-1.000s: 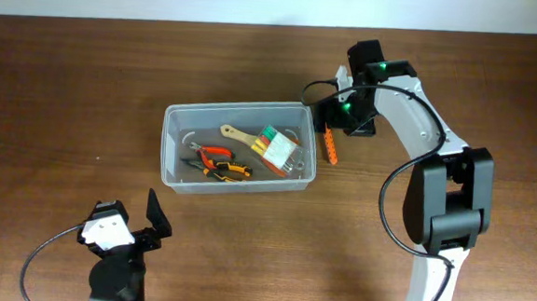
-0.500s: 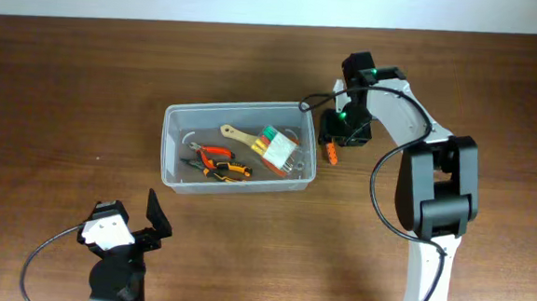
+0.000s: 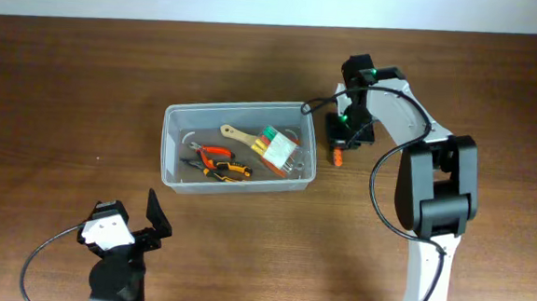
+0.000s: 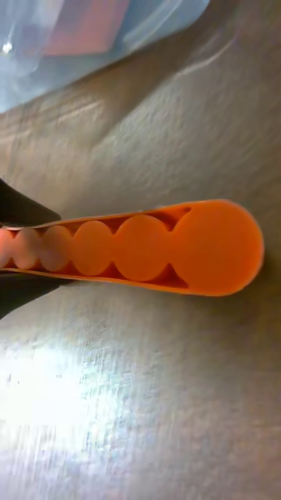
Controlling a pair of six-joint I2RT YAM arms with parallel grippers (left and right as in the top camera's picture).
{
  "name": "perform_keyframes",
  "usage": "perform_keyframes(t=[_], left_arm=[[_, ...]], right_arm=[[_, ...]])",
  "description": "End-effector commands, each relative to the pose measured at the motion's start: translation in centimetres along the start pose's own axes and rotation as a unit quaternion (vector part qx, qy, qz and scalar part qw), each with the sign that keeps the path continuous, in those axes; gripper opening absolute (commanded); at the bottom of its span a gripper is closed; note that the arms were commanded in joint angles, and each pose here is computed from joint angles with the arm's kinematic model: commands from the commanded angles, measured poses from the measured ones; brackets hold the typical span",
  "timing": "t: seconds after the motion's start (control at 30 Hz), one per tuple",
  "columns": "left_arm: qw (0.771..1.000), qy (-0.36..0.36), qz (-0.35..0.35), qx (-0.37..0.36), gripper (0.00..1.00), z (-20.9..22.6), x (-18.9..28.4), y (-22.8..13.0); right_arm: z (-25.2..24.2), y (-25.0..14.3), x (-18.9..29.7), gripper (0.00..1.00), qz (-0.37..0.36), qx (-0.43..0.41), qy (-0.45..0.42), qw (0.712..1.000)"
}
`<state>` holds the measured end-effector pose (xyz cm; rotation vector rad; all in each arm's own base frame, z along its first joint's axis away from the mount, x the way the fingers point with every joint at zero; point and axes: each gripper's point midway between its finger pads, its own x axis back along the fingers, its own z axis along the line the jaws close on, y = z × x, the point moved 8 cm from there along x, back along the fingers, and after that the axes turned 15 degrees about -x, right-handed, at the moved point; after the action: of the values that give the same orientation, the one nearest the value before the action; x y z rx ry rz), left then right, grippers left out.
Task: Pack container
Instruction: 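Grasp the orange bit holder strip with the right gripper, then place the orange strip into the container and release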
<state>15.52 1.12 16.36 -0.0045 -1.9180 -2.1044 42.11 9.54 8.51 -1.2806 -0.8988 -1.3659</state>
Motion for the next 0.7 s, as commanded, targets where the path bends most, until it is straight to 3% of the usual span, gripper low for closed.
perform_keyframes(t=[0.0,0.17,0.33,0.5,0.67], left_arm=[[1.000,0.000,0.000,-0.005,0.99,0.0,0.0,-0.1],[1.000,0.000,0.000,-0.005,0.99,0.0,0.0,-0.1],[1.000,0.000,0.000,-0.005,0.99,0.0,0.0,-0.1],[1.000,0.000,0.000,-0.005,0.99,0.0,0.0,-0.1],[1.000,0.000,0.000,-0.005,0.99,0.0,0.0,-0.1]], right_arm=[[-0.4,0.9,4.3,0.04,-0.032,-0.009,-0.022,0.999],[2.4,-0.4,14.7,0.04,-0.115,0.023,0.011,0.993],[7.1,-4.3,22.3,0.04,-0.203,0.141,0.047,0.968],[12.8,-8.2,22.3,0.04,-0.215,0.308,0.047,0.926],[17.5,-10.1,16.7,0.04,-0.168,0.440,0.027,0.882]])
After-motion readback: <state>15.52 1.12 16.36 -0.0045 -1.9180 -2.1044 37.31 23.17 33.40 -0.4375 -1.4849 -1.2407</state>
